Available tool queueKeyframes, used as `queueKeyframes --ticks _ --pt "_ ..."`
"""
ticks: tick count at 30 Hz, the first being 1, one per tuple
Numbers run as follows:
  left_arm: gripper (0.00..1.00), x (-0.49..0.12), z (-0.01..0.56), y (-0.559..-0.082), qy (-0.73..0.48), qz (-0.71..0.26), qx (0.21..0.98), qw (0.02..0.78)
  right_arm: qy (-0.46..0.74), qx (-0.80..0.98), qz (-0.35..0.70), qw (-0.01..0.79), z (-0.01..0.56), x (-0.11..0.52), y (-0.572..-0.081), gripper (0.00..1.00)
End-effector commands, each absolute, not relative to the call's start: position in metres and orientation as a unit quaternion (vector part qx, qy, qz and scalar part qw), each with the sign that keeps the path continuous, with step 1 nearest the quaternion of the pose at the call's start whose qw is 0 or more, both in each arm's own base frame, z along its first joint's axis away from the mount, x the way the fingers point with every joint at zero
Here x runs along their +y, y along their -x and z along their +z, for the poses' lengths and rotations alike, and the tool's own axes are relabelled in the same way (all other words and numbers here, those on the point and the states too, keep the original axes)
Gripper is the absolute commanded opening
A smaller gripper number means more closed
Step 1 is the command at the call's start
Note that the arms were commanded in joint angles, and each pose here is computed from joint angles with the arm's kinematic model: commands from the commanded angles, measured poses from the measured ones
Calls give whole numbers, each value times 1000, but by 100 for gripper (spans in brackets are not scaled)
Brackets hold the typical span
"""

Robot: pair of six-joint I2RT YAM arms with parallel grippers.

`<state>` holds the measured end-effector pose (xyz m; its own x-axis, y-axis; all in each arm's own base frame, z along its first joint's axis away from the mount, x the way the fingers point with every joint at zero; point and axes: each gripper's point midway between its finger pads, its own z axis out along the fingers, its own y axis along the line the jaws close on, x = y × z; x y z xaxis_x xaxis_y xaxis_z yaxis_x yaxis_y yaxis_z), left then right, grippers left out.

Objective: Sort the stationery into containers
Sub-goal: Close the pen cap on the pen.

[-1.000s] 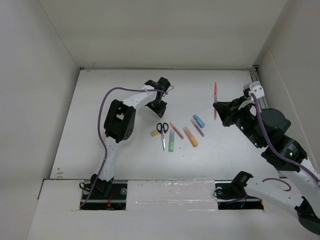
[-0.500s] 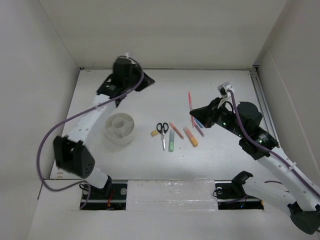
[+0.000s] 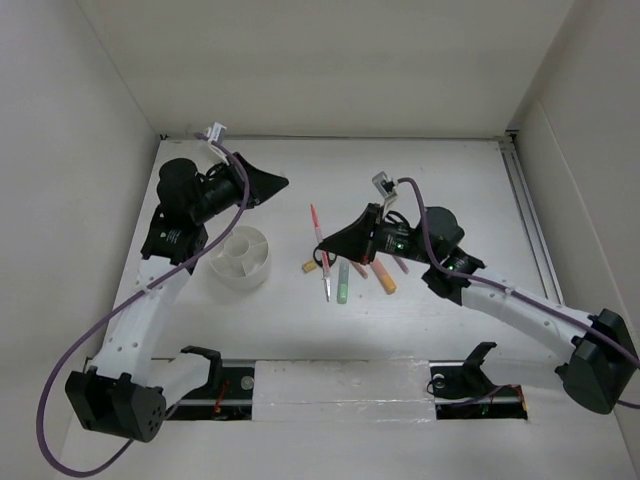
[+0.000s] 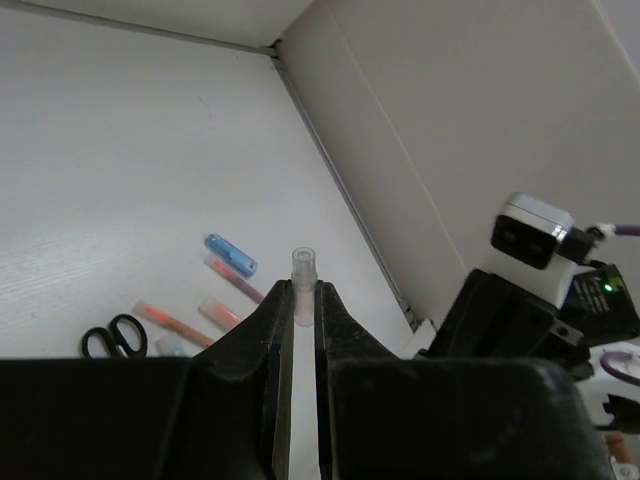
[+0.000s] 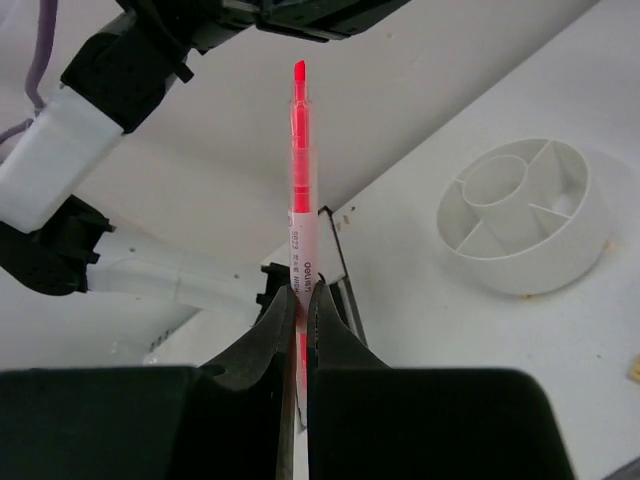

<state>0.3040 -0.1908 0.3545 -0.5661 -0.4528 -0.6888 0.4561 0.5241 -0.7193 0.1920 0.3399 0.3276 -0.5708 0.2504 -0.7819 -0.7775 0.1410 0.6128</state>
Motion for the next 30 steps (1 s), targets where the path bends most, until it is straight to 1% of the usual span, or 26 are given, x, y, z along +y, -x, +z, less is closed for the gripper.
queueKeyframes --ticks 1,4,9,15,17,23,30 --pt "0 -199 404 -273 -87 -531 670 512 233 554 681 420 369 347 -171 0" --pt "0 -199 404 -262 -100 -540 658 516 236 557 680 414 365 349 -172 0" --pt "0 -201 410 -238 -131 -566 617 532 236 564 680 405 355 354 -172 0" --pt "0 -201 411 -221 -153 -576 598 536 242 566 685 389 348 363 -167 0" --pt "0 -200 414 -219 -152 -575 594 542 249 563 690 381 348 367 -159 0" --pt "0 -199 417 -218 -153 -571 591 549 245 575 683 378 333 370 -164 0" --pt "0 -200 414 -219 -153 -575 594 541 251 563 683 392 346 371 -163 0"
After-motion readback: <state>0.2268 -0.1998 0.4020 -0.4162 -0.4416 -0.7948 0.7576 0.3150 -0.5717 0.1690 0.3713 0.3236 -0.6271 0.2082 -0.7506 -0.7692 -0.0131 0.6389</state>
